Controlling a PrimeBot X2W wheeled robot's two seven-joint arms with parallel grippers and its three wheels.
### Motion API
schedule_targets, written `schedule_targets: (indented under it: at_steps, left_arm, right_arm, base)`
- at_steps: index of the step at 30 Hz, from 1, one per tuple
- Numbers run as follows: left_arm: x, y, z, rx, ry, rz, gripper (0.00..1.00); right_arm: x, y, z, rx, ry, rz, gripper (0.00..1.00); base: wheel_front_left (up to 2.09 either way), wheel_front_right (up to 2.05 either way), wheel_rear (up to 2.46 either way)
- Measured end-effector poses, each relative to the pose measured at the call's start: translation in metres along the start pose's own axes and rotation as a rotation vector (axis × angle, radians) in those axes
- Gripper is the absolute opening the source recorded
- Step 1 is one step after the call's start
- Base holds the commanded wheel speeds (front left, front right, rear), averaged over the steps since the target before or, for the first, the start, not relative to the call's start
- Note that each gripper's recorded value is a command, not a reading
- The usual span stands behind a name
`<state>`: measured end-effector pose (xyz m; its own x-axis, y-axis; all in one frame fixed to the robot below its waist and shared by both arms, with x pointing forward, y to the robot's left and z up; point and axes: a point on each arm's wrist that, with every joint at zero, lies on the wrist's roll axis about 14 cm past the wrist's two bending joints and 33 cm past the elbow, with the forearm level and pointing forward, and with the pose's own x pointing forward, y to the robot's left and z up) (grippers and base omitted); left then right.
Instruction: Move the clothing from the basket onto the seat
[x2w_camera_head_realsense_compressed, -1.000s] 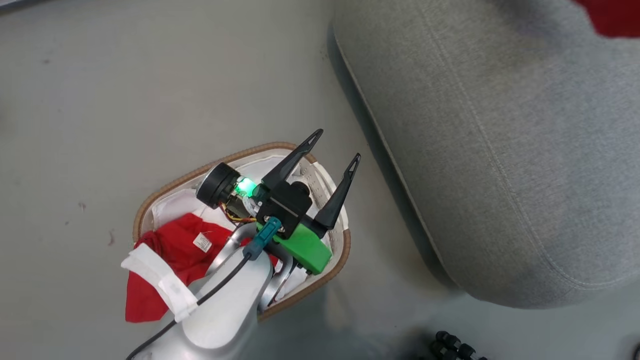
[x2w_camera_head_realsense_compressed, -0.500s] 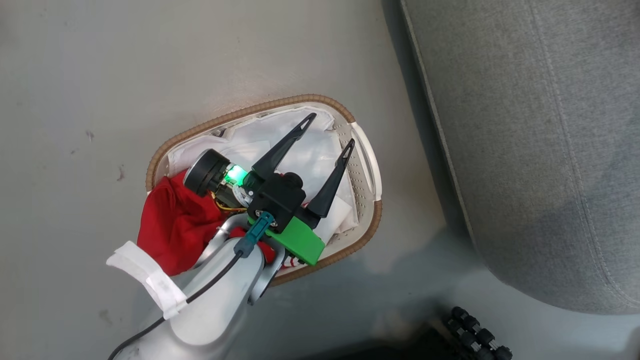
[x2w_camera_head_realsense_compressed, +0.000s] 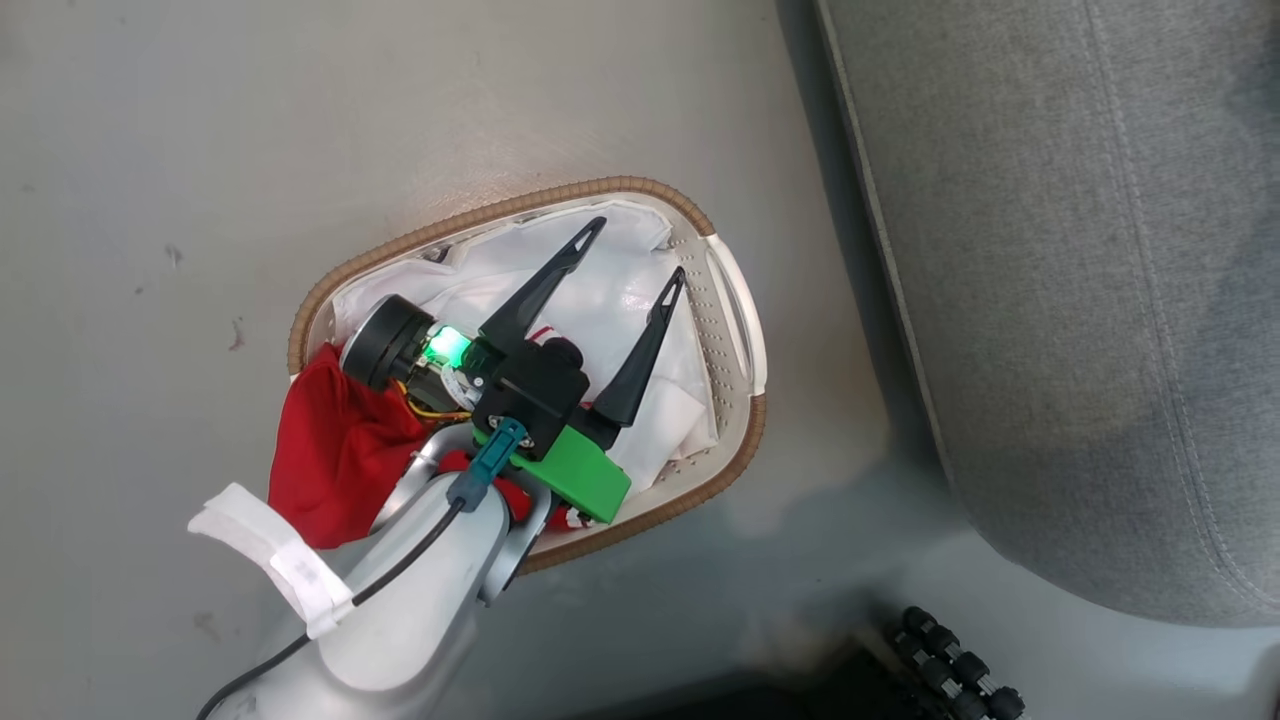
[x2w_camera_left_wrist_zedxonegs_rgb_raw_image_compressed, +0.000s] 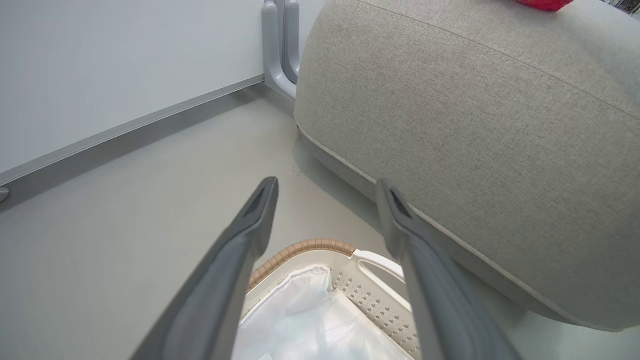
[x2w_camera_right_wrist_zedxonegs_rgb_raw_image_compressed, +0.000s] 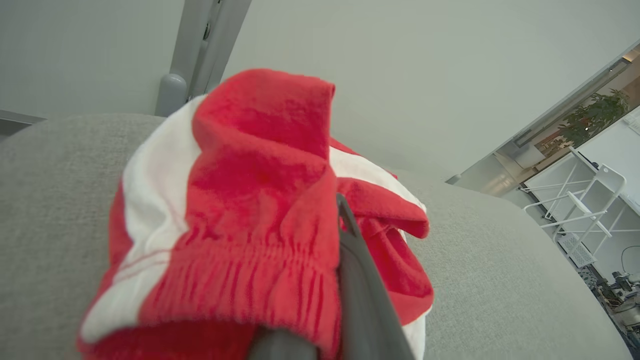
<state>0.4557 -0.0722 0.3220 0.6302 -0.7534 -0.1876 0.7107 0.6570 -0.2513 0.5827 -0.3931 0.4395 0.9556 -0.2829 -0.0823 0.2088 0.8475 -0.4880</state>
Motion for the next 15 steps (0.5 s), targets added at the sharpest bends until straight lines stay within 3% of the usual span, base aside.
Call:
schedule_targets:
  at_steps: [1,2,3,15]
  left_arm:
    - [0.000,-0.001,0.002,-0.001,-0.003,-0.001,1.00]
    - [0.001,-0.001,0.004,-0.001,-0.007,-0.002,1.00]
    - [0.001,-0.001,0.005,-0.001,-0.009,-0.001,1.00]
    - [-0.003,-0.001,0.036,0.009,-0.068,0.038,1.00]
  right_arm:
    - [-0.004,0.000,-0.003,-0.009,0.009,0.005,0.47]
    - [-0.008,0.001,-0.006,-0.012,0.017,0.010,0.87]
    - [-0.012,0.002,-0.009,-0.015,0.025,0.016,1.00]
    - [-0.062,0.016,-0.013,-0.002,0.050,0.086,1.00]
  base:
    - [0.00,0.00,0.00]
    - [0.00,0.00,0.00]
    - [0.00,0.00,0.00]
    - [0.00,0.00,0.00]
